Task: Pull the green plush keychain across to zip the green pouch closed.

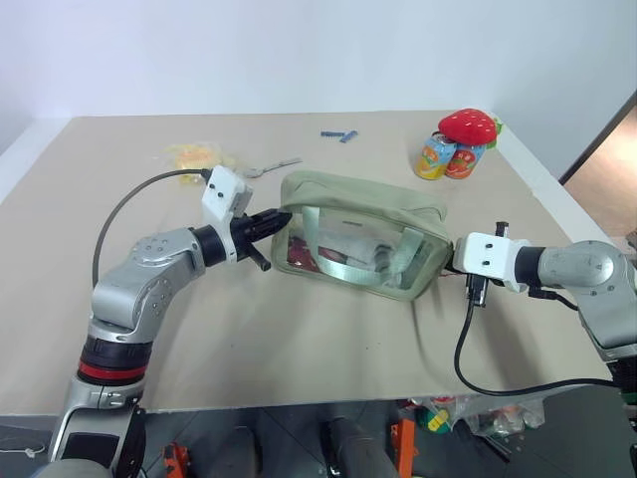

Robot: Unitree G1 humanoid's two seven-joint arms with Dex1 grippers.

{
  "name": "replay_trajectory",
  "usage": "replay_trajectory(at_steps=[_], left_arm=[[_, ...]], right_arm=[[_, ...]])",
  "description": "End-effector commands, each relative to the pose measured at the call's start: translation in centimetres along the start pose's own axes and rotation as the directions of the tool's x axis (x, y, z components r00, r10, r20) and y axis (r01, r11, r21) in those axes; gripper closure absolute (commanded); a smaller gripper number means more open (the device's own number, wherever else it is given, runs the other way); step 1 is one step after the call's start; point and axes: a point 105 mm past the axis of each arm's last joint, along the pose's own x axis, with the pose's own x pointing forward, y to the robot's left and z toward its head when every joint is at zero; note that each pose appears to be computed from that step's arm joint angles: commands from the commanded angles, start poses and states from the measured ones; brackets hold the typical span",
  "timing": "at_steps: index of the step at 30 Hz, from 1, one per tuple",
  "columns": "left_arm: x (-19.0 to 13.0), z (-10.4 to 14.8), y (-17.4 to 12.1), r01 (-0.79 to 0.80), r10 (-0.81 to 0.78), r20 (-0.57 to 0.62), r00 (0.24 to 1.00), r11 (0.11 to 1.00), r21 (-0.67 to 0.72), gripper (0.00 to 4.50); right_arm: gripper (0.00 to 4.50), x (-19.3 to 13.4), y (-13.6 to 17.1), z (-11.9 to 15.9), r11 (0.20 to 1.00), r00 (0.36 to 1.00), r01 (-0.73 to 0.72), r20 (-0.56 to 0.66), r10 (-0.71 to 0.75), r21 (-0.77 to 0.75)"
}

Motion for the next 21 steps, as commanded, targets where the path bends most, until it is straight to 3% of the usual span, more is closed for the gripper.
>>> replay_trajectory(at_steps=[1,2,3,9,13,15,21], left_arm=[[-0.3,1.1,-0.5,0.023,-0.023,0.021,1.0,0.999,0.038,4.5],[-0.5,1.3,-0.5,0.023,-0.024,0.031,0.999,0.999,0.035,4.5],[-0.5,1.5,-0.4,0.024,-0.025,0.039,0.999,0.999,0.028,3.77],[-1.3,2.3,0.2,0.038,-0.04,0.037,0.999,0.998,0.046,1.76],[-1.9,2.7,0.3,0.063,-0.065,0.034,0.997,0.996,0.055,0.4],[-2.3,3.2,0.3,0.08,-0.082,0.051,0.995,0.996,0.044,0.03],[-5.9,3.8,1.2,0.02,-0.023,0.076,0.997,0.999,0.041,0.03]], right_arm=[[4.15,-0.9,-2.0,0.4,0.986,0.993,0.095,0.061,-0.104,0.136],[3.78,-1.3,-2.6,0.6,0.976,0.989,0.109,0.078,-0.126,0.188],[3.5,-1.7,-3.2,0.9,0.966,0.985,0.121,0.096,-0.146,0.227],[1.4,-4.3,-5.7,3.0,0.902,0.946,0.144,0.211,-0.246,0.407],[0.05,-5.8,-6.5,3.4,0.867,0.929,0.166,0.219,-0.297,0.47],[0.0,-6.4,-6.9,3.3,0.846,0.921,0.192,0.205,-0.33,0.497],[0.0,-10.1,-7.3,4.4,0.767,0.848,0.268,0.236,-0.475,0.583]])
